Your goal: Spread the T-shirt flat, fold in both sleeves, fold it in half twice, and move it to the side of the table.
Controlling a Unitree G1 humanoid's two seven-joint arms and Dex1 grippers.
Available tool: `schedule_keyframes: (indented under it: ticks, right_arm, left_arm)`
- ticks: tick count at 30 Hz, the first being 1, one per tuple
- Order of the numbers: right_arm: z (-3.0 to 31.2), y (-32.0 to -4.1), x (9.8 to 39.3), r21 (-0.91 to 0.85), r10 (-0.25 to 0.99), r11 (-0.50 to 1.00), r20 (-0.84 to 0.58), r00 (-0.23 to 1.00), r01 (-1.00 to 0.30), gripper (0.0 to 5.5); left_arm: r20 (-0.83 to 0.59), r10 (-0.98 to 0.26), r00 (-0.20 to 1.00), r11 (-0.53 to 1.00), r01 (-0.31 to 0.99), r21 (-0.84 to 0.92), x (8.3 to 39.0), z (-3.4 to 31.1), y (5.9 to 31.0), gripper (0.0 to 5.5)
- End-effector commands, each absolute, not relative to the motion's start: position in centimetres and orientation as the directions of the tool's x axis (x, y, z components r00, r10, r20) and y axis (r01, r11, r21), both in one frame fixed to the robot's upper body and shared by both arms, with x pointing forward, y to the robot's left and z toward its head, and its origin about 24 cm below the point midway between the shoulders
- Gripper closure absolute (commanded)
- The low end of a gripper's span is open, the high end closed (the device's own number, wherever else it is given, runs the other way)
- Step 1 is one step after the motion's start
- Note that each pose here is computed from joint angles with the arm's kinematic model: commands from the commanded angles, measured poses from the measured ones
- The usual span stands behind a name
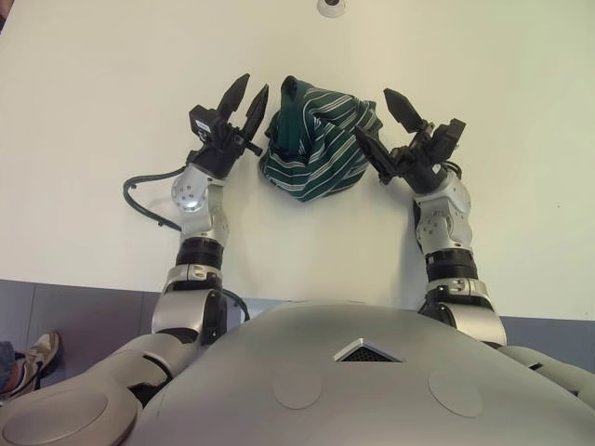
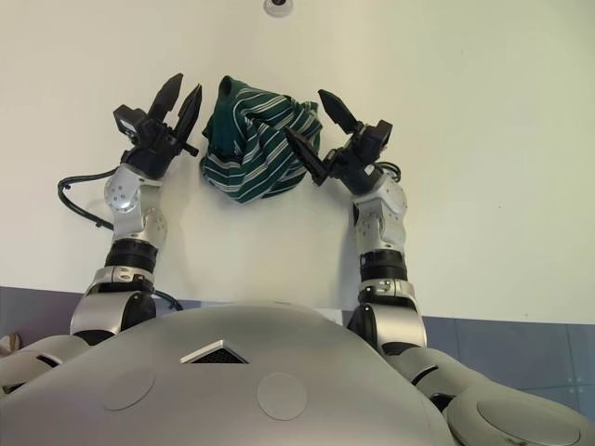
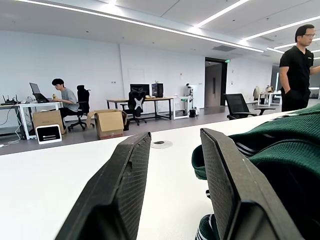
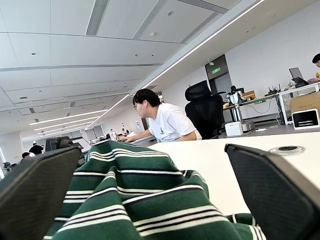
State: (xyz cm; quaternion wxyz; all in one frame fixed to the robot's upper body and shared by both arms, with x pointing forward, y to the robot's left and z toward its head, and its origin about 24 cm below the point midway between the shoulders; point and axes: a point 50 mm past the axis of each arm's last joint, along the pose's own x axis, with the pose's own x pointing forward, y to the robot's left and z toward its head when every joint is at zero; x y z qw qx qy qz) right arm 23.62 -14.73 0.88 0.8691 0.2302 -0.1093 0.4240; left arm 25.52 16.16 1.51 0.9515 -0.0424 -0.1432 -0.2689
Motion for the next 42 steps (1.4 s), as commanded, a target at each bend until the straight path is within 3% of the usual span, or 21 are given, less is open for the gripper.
schedule_keyframes:
  ticks: [1, 42]
  right_arm:
    - [0.29, -14.66, 23.52, 0.335, 0.687, 0.533, 0.364, 0.629, -0.777, 0.13]
    - [0.12, -14.64, 23.5, 0.326, 0.691, 0.54, 0.355, 0.63, -0.776, 0.13]
  left_arm:
    - [0.274, -0.502, 0.82, 0.852, 0.523, -0.004, 25.37, 1.1, 16.35, 3.69]
    - [0.265, -0.511, 0.818, 0.848, 0.53, 0.0, 25.41, 0.95, 16.37, 3.69]
